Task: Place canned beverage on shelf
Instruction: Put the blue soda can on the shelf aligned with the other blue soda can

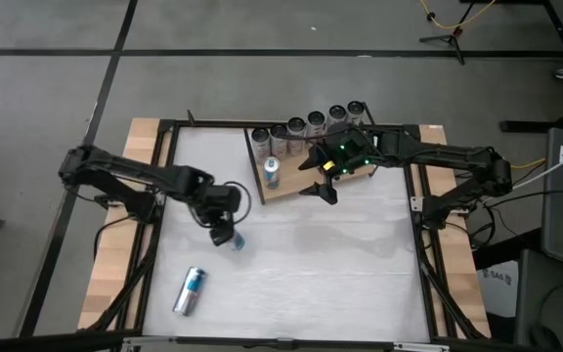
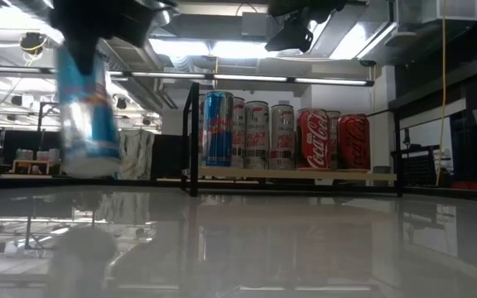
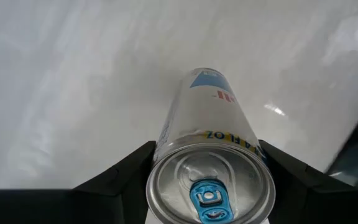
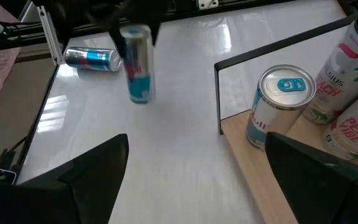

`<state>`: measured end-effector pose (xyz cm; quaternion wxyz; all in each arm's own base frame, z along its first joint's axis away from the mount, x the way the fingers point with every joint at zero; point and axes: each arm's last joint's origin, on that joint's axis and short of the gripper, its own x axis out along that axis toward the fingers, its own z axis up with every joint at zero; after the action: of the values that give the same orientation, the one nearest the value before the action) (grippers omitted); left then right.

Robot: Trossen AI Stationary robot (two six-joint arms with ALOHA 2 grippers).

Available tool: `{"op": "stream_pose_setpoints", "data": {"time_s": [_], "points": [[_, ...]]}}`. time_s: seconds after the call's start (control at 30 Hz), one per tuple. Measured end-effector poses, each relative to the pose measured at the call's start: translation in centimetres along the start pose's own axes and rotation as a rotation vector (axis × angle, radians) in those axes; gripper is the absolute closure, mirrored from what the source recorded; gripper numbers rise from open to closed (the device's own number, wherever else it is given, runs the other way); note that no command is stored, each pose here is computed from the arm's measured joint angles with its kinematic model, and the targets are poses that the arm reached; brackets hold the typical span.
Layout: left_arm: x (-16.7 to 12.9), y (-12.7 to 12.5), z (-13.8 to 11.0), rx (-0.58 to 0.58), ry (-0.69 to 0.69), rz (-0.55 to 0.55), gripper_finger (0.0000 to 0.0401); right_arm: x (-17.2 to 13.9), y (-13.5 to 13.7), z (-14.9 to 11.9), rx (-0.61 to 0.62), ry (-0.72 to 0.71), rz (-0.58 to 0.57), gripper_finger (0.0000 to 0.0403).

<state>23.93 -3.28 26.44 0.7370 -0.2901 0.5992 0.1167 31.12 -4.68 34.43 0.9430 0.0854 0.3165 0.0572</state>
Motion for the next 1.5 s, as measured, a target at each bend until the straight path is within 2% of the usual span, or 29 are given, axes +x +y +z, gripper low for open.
{"op": "stream_pose_setpoints", "data": {"time_s": [0.17, 0.47, 0.63, 0.87, 1.1, 1.5], "points": [[0.6, -0.5, 3.0, 0.222, -0.002, 0.050, 0.0181, 0.0, 0.0, 0.0, 0.002, 0.000, 0.000, 0.0036], [-1.0, -3.1, 8.0, 0.679, -0.027, 0.365, 0.0181, 0.0, 0.0, 0.0, 0.004, 0.000, 0.000, 0.0036], [0.2, -3.8, 9.1, 0.800, 0.023, 0.380, 0.0181, 0.0, 0.0, 0.0, 0.004, 0.001, 0.000, 0.0036], [3.5, -4.4, 8.8, 0.958, 0.202, 0.405, 0.0181, 0.0, 0.0, 0.0, 0.005, 0.003, 0.000, 0.0036], [4.7, -5.1, 8.4, 1.041, 0.253, 0.370, 0.0180, 0.0, 0.0, -0.1, 0.006, 0.007, 0.000, 0.0036], [4.7, -5.1, 8.4, 0.977, 0.241, 0.368, 0.0131, 0.0, 0.0, -0.1, 0.003, 0.007, -0.001, 0.0035]]}}
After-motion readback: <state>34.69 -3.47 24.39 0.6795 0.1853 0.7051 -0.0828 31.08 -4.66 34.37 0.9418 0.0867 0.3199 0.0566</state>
